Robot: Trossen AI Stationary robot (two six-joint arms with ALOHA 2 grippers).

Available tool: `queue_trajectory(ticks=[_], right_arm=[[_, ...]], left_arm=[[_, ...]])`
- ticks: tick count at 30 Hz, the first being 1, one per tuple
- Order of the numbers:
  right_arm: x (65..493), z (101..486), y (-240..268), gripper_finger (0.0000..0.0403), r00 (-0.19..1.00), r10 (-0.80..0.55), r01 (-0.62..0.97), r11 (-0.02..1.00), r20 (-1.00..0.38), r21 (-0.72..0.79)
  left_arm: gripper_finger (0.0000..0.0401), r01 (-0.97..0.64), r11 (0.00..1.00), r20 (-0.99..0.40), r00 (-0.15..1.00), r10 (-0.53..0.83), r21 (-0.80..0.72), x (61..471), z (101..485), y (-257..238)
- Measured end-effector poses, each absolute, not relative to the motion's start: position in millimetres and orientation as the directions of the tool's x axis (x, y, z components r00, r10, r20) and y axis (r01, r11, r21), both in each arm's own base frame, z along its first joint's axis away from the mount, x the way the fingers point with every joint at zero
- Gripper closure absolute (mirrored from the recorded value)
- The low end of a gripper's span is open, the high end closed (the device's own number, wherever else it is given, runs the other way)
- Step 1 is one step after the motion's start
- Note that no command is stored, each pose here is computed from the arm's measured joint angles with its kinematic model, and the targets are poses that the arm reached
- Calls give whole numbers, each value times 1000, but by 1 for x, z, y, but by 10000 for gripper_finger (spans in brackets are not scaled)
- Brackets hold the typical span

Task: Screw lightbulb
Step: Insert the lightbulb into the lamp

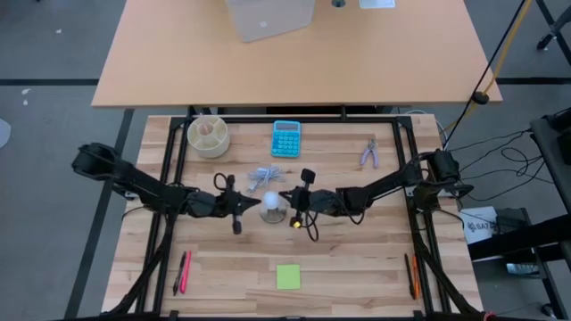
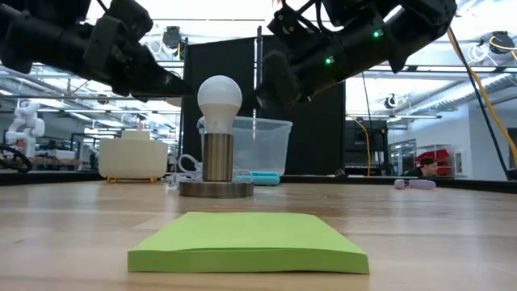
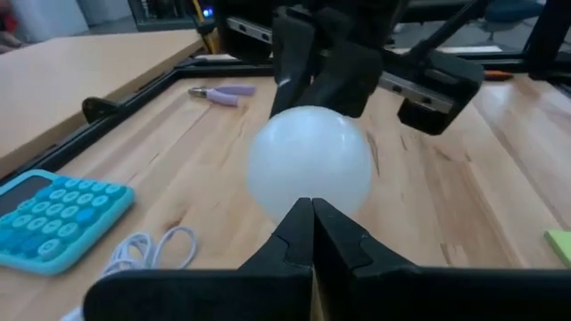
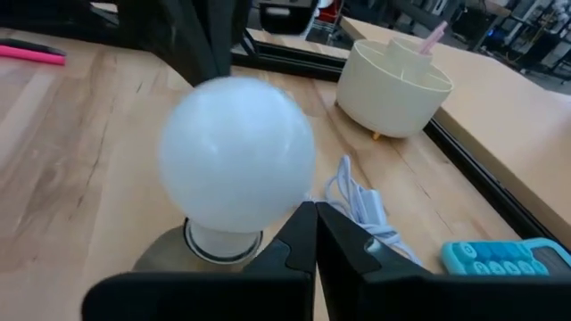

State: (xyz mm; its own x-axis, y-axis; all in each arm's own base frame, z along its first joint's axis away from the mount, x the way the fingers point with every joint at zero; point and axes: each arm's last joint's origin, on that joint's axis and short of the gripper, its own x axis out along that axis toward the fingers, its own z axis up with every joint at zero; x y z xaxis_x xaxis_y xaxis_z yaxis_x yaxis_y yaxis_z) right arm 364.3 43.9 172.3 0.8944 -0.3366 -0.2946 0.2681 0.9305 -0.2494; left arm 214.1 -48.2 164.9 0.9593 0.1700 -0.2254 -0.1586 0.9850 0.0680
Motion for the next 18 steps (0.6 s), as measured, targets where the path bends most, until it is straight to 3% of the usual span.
queue_trajectory(ticks=[18], right_arm=[[364,173,45,403,896,-335,268,931,-292,-246]], left_arm=[[401,-64,997,-180,981,71,42,221,165,-46]])
